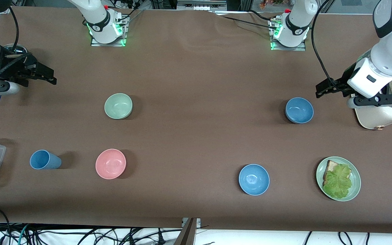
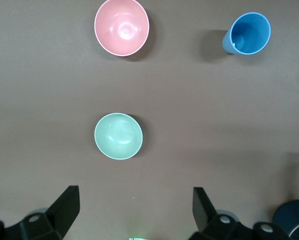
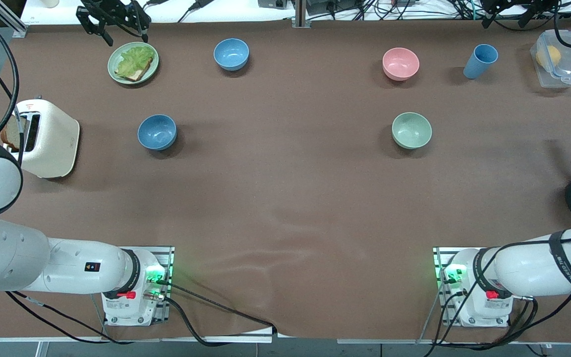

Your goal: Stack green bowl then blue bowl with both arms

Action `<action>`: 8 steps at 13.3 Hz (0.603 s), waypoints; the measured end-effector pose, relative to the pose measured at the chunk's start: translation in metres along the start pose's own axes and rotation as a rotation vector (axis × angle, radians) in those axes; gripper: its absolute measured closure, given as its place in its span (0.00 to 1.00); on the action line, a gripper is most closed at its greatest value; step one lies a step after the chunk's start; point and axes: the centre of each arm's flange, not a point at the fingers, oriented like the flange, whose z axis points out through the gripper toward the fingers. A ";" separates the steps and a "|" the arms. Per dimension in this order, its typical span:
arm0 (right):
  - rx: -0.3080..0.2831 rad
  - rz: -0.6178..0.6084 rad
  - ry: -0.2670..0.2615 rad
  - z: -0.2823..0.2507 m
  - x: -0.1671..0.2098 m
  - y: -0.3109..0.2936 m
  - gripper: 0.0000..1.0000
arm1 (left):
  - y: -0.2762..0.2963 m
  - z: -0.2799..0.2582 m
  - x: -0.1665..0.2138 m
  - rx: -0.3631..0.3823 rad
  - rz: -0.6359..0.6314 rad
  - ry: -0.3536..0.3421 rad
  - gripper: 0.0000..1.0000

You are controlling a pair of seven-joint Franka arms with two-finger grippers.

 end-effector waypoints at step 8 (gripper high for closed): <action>-0.005 0.000 -0.011 0.004 0.000 0.000 0.00 | -0.003 -0.006 0.003 -0.003 -0.001 0.013 0.00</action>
